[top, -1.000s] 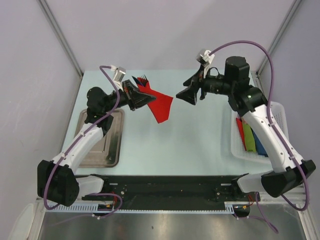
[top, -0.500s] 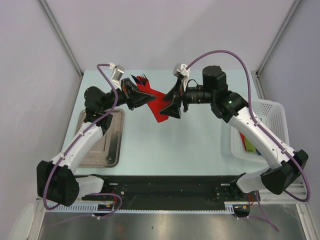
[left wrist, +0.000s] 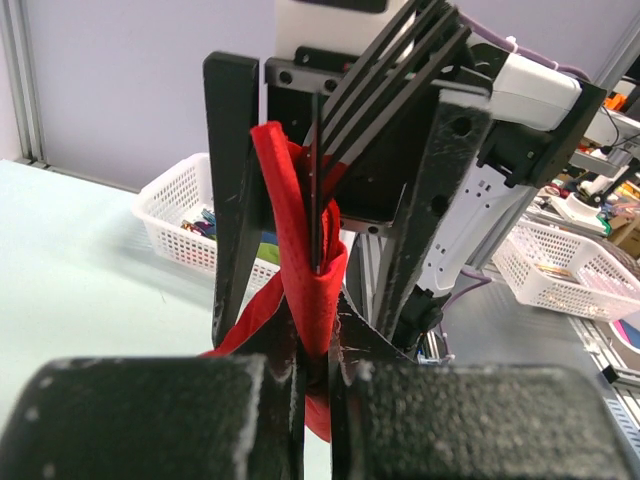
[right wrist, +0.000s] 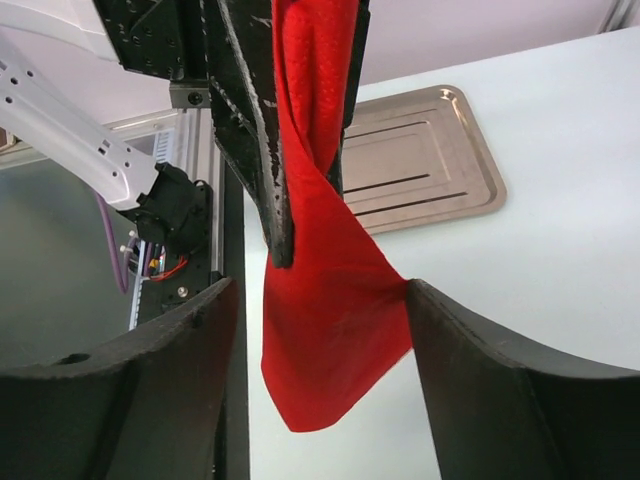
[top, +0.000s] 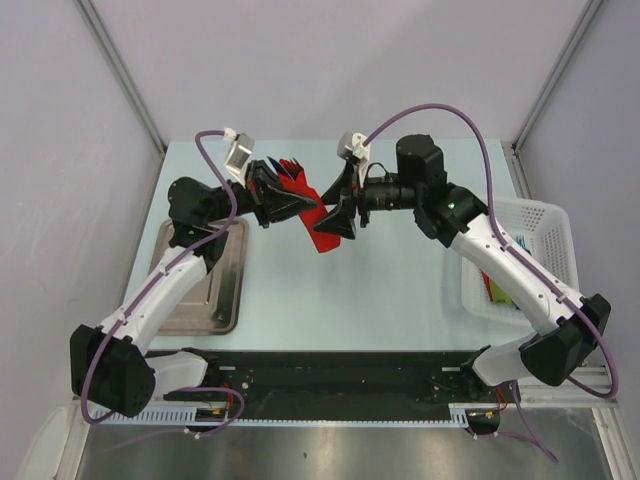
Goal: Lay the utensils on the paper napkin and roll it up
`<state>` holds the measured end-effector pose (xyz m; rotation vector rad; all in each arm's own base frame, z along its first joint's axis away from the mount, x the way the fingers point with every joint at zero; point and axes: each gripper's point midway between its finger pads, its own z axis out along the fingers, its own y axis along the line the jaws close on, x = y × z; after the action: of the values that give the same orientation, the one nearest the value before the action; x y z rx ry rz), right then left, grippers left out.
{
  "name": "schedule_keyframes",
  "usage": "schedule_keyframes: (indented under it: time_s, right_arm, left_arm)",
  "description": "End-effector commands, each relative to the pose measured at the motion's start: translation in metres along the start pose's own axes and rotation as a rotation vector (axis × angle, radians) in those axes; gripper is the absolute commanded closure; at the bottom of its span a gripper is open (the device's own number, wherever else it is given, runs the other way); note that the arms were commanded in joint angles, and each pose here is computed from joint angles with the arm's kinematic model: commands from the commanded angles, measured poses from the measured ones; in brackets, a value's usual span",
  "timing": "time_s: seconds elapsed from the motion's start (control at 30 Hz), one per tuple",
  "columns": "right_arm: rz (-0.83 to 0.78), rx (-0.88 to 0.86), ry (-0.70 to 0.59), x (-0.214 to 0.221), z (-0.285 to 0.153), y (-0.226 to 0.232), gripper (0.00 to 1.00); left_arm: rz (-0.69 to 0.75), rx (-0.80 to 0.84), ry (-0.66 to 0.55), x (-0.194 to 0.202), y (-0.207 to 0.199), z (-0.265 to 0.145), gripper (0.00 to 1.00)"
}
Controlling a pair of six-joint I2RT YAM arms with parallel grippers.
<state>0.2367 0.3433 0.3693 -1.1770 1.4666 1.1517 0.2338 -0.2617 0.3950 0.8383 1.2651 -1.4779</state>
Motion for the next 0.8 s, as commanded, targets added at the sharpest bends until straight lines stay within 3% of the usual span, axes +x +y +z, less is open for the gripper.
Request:
schedule_keyframes:
  time_s: [0.0, 0.17, 0.63, 0.73, 0.77]
  right_arm:
    - [-0.044, -0.034, -0.029, -0.008, 0.007, 0.002, 0.31]
    - [-0.035, -0.075, -0.030, -0.008, 0.009, 0.013, 0.43]
    - [0.010, -0.140, -0.043, -0.007, 0.021, 0.027, 0.54]
    - [0.021, -0.144, -0.048, -0.008, 0.022, 0.025, 0.59]
    - [0.039, -0.146, -0.048, -0.008, 0.022, 0.026, 0.65]
  left_arm:
    - [0.150, 0.070, -0.047, -0.034, -0.032, 0.002, 1.00]
    - [0.145, 0.058, -0.058, -0.036, -0.030, 0.003, 1.00]
    - [0.121, -0.023, -0.139, -0.049, -0.011, 0.004, 1.00]
    - [0.120, -0.028, -0.144, -0.048, -0.010, 0.004, 1.00]
    - [0.121, -0.029, -0.147, -0.049, -0.010, 0.003, 1.00]
